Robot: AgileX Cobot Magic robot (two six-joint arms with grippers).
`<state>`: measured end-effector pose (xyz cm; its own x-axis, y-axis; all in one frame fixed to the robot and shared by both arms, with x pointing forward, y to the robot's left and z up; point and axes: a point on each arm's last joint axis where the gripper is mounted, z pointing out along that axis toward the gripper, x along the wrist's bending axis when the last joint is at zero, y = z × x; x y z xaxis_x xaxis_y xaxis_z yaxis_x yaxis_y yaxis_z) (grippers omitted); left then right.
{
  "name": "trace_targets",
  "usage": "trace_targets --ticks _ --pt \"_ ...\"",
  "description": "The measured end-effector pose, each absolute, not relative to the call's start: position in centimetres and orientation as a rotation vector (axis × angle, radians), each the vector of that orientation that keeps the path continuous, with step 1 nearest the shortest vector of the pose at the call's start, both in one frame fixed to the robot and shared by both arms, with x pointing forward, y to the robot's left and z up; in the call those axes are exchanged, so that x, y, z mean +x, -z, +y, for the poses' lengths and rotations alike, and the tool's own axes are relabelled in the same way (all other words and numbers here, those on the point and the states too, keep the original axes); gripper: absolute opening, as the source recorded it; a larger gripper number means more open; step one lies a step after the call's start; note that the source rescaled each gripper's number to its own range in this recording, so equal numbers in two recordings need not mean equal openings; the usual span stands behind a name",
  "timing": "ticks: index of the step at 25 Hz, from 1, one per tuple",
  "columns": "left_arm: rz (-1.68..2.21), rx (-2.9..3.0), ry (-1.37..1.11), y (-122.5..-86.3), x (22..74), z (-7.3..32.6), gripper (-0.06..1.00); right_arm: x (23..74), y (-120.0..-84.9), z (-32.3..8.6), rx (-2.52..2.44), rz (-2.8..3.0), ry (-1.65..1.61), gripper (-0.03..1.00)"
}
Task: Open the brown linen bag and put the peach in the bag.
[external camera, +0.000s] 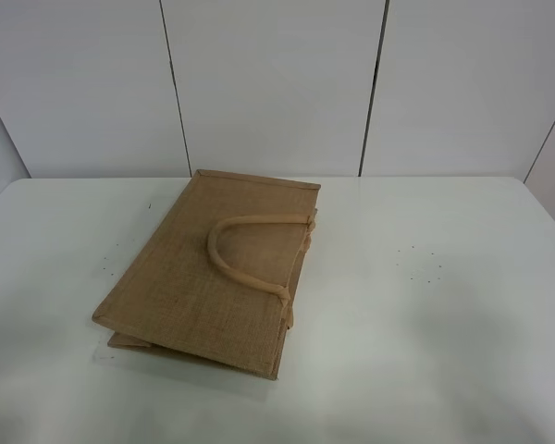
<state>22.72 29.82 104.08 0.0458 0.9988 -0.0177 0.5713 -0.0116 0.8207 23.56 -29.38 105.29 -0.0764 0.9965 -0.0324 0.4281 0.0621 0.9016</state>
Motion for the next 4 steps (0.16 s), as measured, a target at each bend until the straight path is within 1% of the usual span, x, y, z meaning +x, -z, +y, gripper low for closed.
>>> trace_targets --ticks 4 --pt "1.601 1.661 -0.817 -104.08 22.72 29.82 0.95 23.56 -105.29 -29.38 1.457 1.606 -0.978 1.00"
